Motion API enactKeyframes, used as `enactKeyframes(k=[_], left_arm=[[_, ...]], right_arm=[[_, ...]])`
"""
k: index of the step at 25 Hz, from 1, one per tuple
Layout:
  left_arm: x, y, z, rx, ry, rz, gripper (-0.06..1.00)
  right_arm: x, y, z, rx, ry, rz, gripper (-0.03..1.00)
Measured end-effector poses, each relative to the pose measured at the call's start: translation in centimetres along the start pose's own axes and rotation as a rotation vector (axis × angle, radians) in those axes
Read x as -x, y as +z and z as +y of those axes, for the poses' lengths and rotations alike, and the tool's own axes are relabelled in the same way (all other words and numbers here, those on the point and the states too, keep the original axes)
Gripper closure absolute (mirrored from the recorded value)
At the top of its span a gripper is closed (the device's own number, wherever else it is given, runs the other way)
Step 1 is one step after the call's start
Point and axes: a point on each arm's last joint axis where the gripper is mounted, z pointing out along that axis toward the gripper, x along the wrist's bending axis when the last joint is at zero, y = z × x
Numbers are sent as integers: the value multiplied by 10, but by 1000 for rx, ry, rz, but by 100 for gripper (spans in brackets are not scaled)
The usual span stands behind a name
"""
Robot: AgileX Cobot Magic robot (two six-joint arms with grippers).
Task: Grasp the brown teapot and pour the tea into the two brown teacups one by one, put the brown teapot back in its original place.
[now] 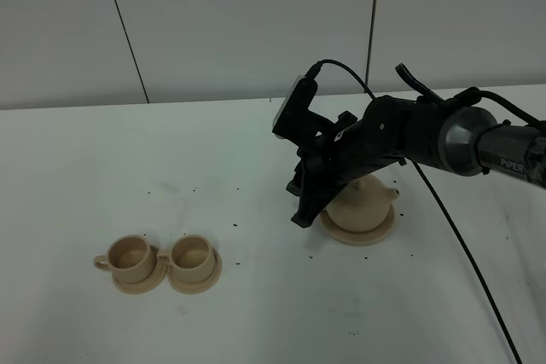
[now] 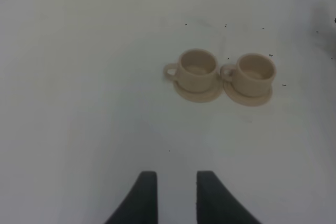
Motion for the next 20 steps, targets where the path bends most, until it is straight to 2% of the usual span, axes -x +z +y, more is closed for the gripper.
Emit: enactKeyframes(k=[20], left_arm=[[0,0,0,0,0,0,69]], right_arm=[[-6,0,-5,-55,-25,61,69]])
